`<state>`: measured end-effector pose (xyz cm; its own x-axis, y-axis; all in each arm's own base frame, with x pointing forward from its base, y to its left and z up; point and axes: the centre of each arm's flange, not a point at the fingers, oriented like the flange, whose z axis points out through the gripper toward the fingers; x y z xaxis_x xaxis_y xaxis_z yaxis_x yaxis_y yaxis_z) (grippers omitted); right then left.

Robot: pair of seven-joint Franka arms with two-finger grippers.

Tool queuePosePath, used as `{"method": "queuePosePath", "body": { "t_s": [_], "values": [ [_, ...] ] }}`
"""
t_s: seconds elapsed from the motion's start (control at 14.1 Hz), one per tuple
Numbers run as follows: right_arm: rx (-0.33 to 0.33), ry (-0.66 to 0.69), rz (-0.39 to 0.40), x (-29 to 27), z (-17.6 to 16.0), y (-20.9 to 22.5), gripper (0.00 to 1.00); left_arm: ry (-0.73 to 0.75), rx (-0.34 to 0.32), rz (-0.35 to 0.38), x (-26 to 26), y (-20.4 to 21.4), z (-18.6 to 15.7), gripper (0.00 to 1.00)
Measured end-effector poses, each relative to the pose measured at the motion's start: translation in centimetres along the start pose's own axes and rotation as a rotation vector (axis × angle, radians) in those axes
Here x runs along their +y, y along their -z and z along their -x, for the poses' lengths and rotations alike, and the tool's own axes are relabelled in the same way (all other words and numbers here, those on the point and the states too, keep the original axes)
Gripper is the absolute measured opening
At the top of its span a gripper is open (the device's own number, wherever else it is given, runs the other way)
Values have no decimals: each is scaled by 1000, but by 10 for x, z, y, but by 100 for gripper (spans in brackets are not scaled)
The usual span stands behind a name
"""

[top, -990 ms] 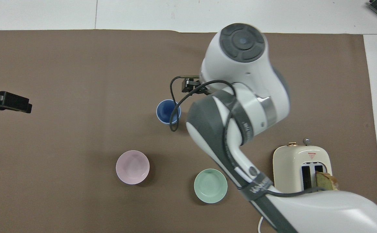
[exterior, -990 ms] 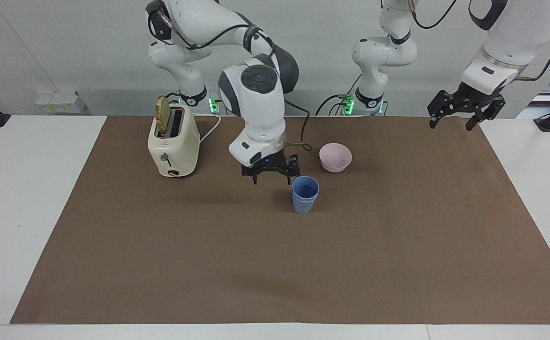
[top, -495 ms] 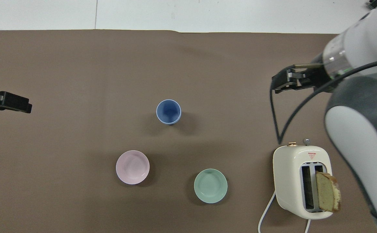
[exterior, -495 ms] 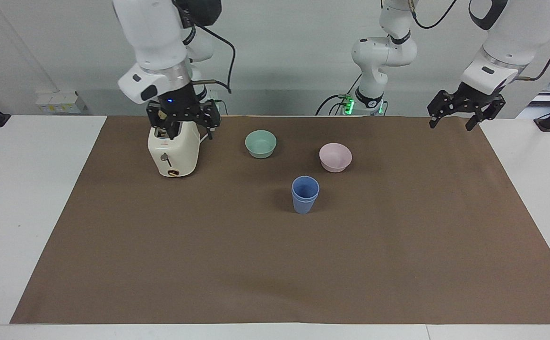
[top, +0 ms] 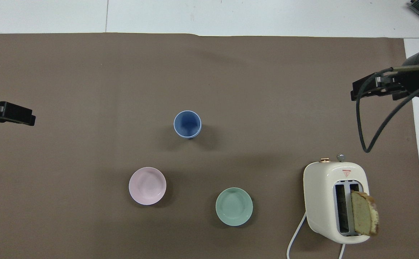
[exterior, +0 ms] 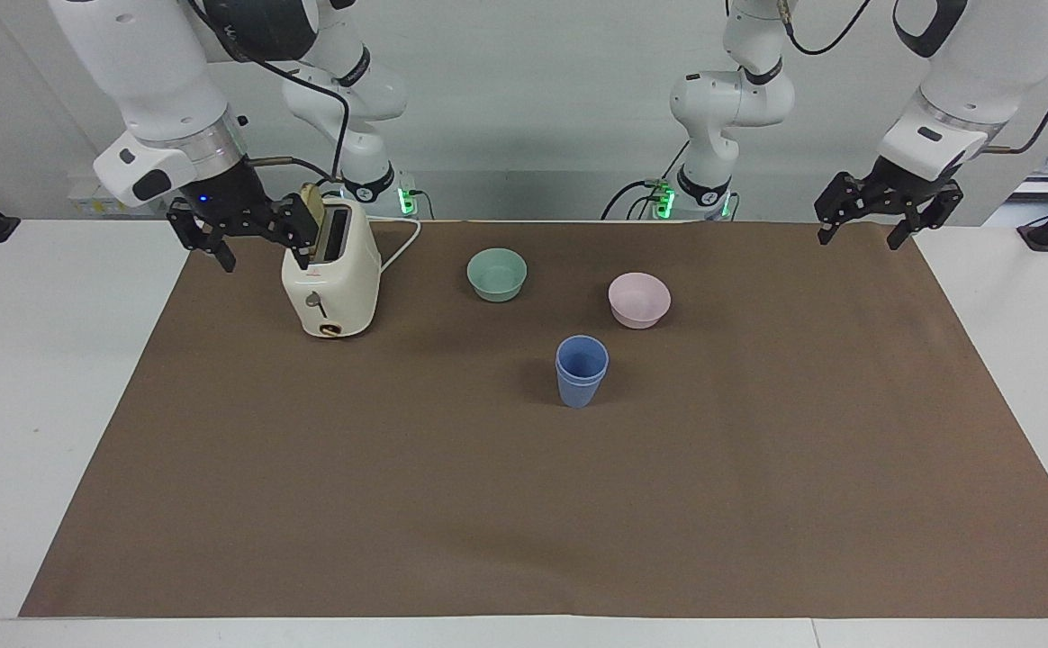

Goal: Stack blue cups with both arms

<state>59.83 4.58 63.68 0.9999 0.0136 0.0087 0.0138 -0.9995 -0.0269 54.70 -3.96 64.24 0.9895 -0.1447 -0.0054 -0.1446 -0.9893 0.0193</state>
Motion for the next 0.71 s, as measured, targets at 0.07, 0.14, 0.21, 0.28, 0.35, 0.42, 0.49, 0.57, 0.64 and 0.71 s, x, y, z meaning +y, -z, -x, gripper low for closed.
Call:
{"method": "queuePosePath", "body": {
  "t_s": [0.07,0.14,0.21,0.28,0.35,0.42,0.49,0.57,0.64,0.71],
  "values": [
    [-3,3,1,-3,4,-4,100,0,0,0,0,0,0,100],
    [-9,3,2,-4,8,-6,100,0,0,0,0,0,0,100],
    [-12,1,3,-2,11,-7,100,0,0,0,0,0,0,100],
    [-12,-2,4,-1,13,-7,100,0,0,0,0,0,0,100],
    [-10,-3,4,0,15,-7,100,0,0,0,0,0,0,100],
    [-10,-3,4,0,16,-8,100,0,0,0,0,0,0,100],
    [-11,-3,5,0,16,-8,100,0,0,0,0,0,0,100],
    [-13,-3,5,0,16,-9,100,0,0,0,0,0,0,100],
    [-14,-3,5,0,16,-9,100,0,0,0,0,0,0,100],
    [-15,-3,5,0,17,-10,100,0,0,0,0,0,0,100]
  ]
}}
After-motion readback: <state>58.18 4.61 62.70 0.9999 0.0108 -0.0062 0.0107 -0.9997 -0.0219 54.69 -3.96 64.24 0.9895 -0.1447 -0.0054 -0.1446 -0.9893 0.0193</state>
